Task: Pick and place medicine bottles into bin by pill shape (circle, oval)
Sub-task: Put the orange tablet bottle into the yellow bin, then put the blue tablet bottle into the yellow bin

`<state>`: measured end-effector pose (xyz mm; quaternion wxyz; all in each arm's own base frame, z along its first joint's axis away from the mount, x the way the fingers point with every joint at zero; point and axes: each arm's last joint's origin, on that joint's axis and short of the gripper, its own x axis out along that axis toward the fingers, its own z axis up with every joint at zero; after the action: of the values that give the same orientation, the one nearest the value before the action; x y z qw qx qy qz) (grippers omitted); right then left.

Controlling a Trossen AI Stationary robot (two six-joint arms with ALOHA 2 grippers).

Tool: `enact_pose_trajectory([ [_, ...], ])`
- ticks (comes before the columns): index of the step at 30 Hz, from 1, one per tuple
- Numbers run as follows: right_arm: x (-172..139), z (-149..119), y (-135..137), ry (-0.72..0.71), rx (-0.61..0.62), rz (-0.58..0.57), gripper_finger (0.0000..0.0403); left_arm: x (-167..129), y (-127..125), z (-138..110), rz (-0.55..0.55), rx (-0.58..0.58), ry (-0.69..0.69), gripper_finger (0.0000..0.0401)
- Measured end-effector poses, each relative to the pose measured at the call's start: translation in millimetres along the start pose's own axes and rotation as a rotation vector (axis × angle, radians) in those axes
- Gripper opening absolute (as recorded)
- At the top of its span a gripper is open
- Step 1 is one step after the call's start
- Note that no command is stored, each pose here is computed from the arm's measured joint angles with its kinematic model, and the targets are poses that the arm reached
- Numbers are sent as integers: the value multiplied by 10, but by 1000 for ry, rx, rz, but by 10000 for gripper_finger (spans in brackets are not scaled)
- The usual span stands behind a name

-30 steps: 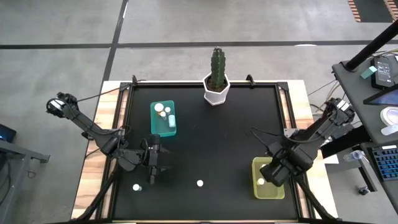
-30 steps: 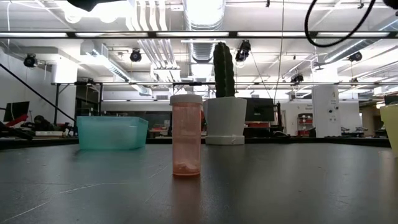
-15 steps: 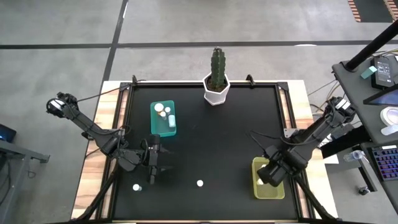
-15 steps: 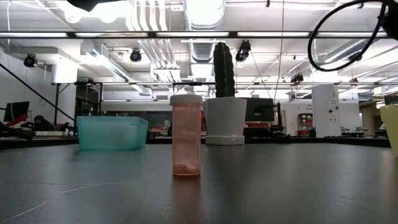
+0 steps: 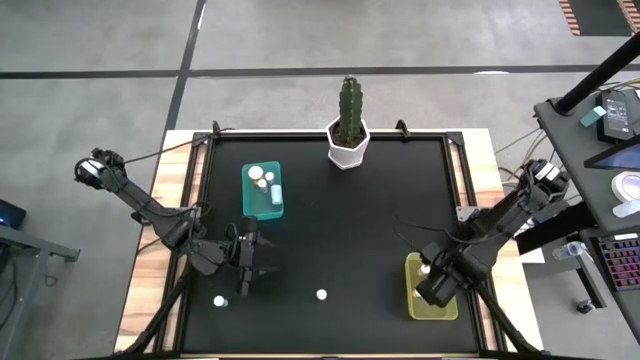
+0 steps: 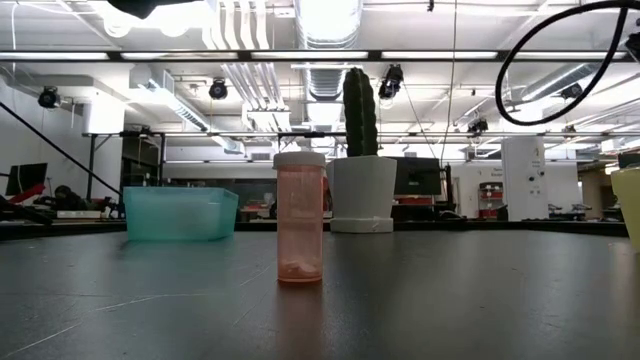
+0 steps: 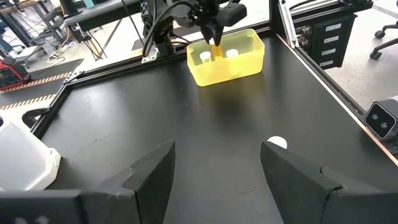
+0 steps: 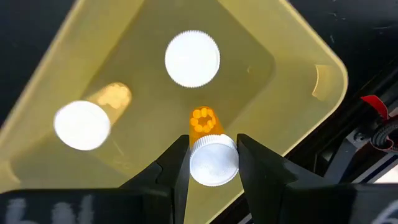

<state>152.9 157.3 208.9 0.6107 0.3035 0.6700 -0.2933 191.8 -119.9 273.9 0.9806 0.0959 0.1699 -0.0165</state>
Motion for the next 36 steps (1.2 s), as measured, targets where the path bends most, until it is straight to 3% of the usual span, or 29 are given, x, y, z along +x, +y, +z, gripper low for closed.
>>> enact_pose_trajectory([
  [14, 91, -63, 38, -2, -55, -45, 113, 0, 0, -2, 0, 0, 0, 221],
  [28, 87, -63, 31, -1, -47, -48, 183, 0, 0, -2, 0, 1, 1, 221],
  [36, -42, -72, -5, 11, -18, 5, 195, 2, -1, -4, 0, 1, 1, 221],
])
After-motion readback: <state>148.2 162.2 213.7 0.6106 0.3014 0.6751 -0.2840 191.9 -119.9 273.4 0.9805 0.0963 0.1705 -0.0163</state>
